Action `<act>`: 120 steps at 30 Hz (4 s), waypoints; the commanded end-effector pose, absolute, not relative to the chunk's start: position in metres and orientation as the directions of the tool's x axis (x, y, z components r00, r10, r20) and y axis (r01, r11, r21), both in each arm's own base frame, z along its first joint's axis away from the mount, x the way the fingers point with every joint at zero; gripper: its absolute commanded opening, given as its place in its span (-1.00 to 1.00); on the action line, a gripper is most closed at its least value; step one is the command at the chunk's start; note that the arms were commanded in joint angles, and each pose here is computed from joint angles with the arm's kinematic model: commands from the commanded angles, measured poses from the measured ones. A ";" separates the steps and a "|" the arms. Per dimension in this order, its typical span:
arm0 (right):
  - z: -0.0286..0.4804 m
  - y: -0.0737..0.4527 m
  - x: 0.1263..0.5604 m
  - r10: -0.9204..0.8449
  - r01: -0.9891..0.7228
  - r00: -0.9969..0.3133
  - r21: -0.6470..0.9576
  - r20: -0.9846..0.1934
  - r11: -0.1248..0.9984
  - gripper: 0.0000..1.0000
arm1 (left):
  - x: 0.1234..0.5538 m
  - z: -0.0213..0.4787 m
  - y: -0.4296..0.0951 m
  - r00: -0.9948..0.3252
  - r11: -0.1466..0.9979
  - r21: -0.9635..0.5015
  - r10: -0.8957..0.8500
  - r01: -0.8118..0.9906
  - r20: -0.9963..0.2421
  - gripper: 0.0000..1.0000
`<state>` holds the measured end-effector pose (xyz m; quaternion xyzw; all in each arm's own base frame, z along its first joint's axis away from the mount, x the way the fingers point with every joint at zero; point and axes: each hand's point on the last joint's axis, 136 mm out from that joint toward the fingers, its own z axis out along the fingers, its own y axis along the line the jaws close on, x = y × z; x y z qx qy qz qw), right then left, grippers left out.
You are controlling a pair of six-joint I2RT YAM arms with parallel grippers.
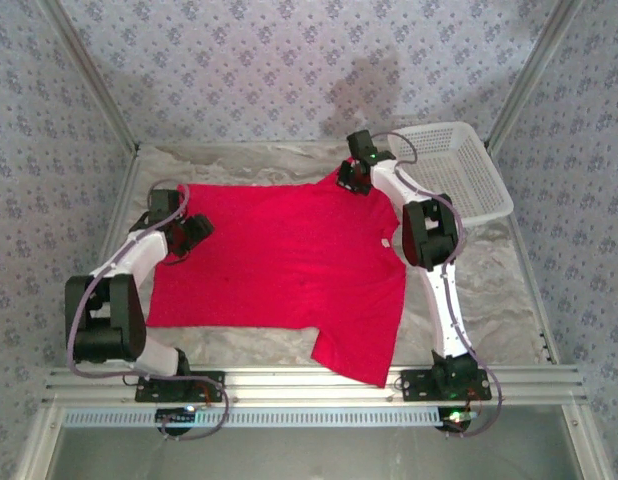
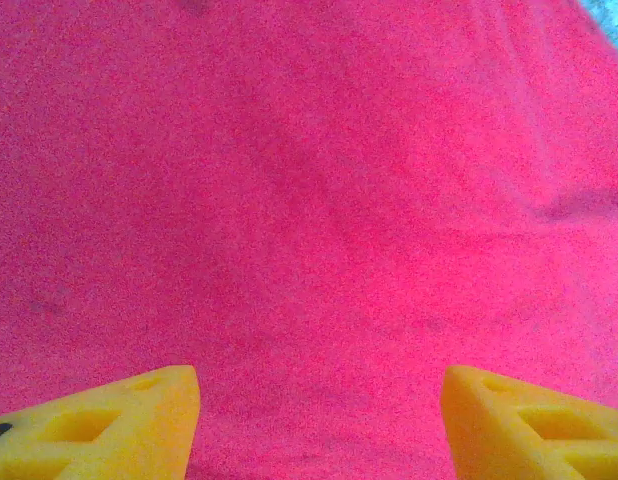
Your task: Fold the inside-out t-shirt
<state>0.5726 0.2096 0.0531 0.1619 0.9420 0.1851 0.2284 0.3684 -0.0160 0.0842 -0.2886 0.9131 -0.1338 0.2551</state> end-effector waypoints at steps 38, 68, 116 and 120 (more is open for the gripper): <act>0.101 0.237 0.595 0.352 0.028 -0.803 0.560 -0.481 0.828 1.00 | 0.472 0.088 -0.055 -0.742 0.782 -0.476 -0.583 -0.402 -0.331 0.27; 0.138 0.215 0.623 0.411 0.079 -0.767 0.564 -0.493 0.822 1.00 | 0.512 0.104 0.030 -0.685 0.750 -0.415 -0.651 -0.514 -0.328 0.26; 0.150 0.203 0.378 0.172 -0.019 -0.900 0.431 -0.400 0.902 1.00 | 0.275 0.061 0.097 -0.475 0.487 -0.300 -0.872 -0.820 -0.118 0.12; 0.148 0.199 0.354 0.163 -0.020 -0.912 0.438 -0.376 0.899 0.98 | 0.274 0.040 0.100 -0.457 0.462 -0.280 -0.885 -0.841 -0.088 0.10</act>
